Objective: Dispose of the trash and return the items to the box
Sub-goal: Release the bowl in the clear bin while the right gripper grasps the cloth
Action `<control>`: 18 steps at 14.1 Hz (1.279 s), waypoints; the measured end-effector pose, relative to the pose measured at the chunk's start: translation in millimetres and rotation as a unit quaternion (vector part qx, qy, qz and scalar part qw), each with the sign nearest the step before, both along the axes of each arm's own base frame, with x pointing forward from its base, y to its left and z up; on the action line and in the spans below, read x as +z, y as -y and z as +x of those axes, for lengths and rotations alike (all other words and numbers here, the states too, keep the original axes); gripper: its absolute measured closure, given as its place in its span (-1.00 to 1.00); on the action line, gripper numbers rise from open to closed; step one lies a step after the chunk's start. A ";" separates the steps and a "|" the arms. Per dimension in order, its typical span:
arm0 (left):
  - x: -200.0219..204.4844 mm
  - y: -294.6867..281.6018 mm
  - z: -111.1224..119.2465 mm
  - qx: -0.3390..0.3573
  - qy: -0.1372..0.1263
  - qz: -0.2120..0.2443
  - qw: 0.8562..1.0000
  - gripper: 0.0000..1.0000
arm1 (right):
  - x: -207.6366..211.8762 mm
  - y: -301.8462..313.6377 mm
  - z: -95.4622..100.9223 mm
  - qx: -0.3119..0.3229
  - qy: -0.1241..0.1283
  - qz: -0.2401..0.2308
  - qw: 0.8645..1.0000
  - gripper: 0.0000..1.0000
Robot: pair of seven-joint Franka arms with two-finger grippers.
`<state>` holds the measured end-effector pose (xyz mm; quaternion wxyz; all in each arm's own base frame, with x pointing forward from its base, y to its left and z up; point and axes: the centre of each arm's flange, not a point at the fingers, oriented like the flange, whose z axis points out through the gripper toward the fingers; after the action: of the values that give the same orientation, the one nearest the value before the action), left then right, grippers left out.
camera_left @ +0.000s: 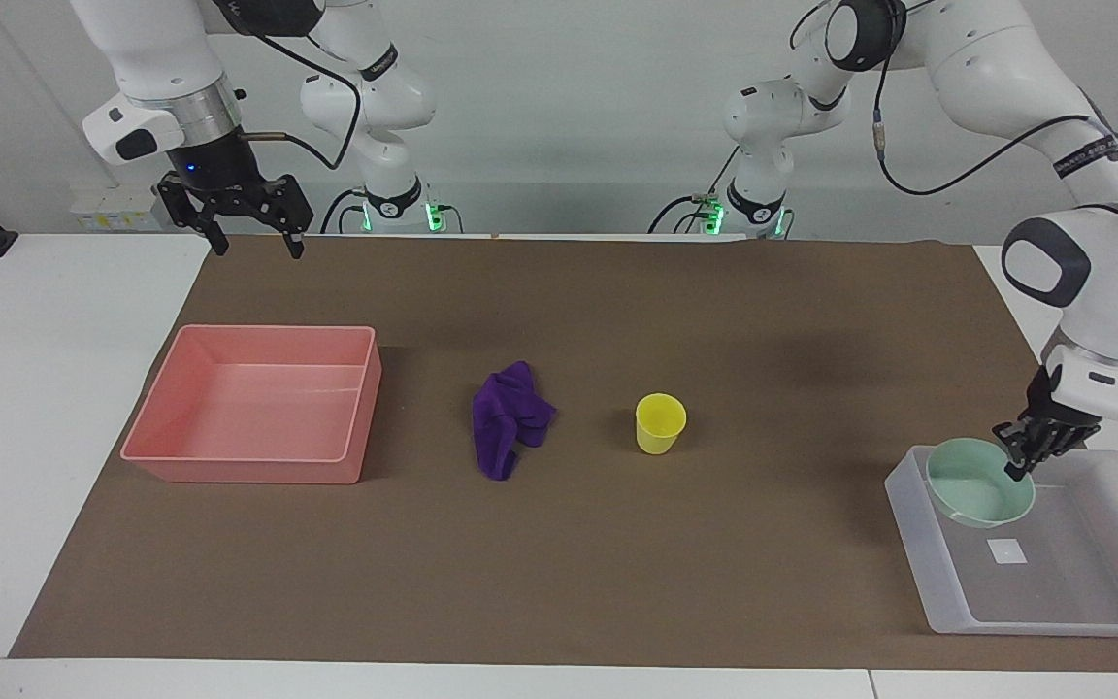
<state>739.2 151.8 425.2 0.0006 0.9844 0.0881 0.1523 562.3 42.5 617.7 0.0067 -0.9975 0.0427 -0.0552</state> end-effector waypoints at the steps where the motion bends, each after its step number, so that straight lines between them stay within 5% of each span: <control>1: -14.2 -14.9 4.8 0.009 -0.002 -0.001 1.000 0.94 | -12.2 -16.3 8.3 -0.004 0.003 0.002 1.000 -1.00; 6: -52.1 -30.9 13.2 0.019 -0.013 -0.007 1.000 0.94 | -96.0 -105.2 40.8 0.003 0.007 0.006 1.000 -1.00; 11: -79.7 -31.7 11.8 0.020 -0.013 -0.007 1.000 0.94 | -169.4 -148.0 42.7 0.023 0.002 0.006 1.000 -1.00; 14: -78.7 -31.4 12.0 0.019 -0.011 -0.007 1.000 0.65 | -217.9 -174.9 30.7 0.041 0.011 0.010 0.999 -1.00; 18: -46.4 -19.4 14.2 0.010 0.009 -0.005 1.000 -0.20 | -261.0 -195.4 19.2 0.059 0.011 0.009 0.998 -1.00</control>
<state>753.4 171.2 378.8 0.0048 0.9821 0.0983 0.1606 581.5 237.9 356.7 0.0195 -0.9975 -0.0158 -0.0658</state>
